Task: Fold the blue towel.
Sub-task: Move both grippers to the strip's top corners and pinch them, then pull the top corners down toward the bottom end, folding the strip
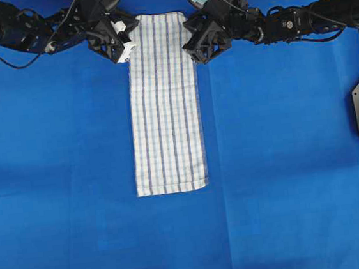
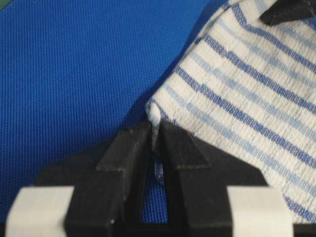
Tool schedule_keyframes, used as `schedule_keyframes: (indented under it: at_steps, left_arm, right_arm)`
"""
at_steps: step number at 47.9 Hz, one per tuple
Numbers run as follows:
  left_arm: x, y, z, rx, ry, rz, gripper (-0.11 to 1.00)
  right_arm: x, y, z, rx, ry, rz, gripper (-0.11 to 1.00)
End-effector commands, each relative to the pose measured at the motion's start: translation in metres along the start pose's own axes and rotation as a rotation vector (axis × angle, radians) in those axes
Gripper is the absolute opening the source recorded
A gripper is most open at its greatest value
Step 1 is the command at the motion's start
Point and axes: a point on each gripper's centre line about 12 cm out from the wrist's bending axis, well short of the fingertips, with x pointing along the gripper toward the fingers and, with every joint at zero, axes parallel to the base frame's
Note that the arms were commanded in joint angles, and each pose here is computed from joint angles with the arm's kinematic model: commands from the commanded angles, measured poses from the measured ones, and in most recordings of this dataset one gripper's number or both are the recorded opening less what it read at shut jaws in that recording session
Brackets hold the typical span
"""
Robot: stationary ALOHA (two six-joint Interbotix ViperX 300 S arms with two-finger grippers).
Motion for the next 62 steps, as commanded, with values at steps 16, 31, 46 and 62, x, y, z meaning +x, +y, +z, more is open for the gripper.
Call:
schedule_keyframes:
  at_steps: [16, 31, 46, 62]
  left_arm:
    - [-0.041, -0.022, 0.046, 0.045, -0.107, -0.049, 0.05]
    - [-0.069, -0.046, 0.058, 0.091, -0.136, -0.104, 0.05]
    - [-0.094, -0.085, 0.046, 0.132, -0.137, -0.201, 0.05]
    - [-0.130, -0.143, 0.007, 0.149, -0.098, -0.372, 0.05]
  right_arm:
    - [-0.037, 0.011, 0.033, 0.007, -0.105, 0.055, 0.08]
    - [-0.067, 0.027, 0.033, -0.015, -0.139, 0.117, 0.08]
    - [-0.091, 0.058, 0.014, -0.056, -0.126, 0.204, 0.08]
    - [-0.127, 0.099, -0.038, -0.072, -0.102, 0.284, 0.08]
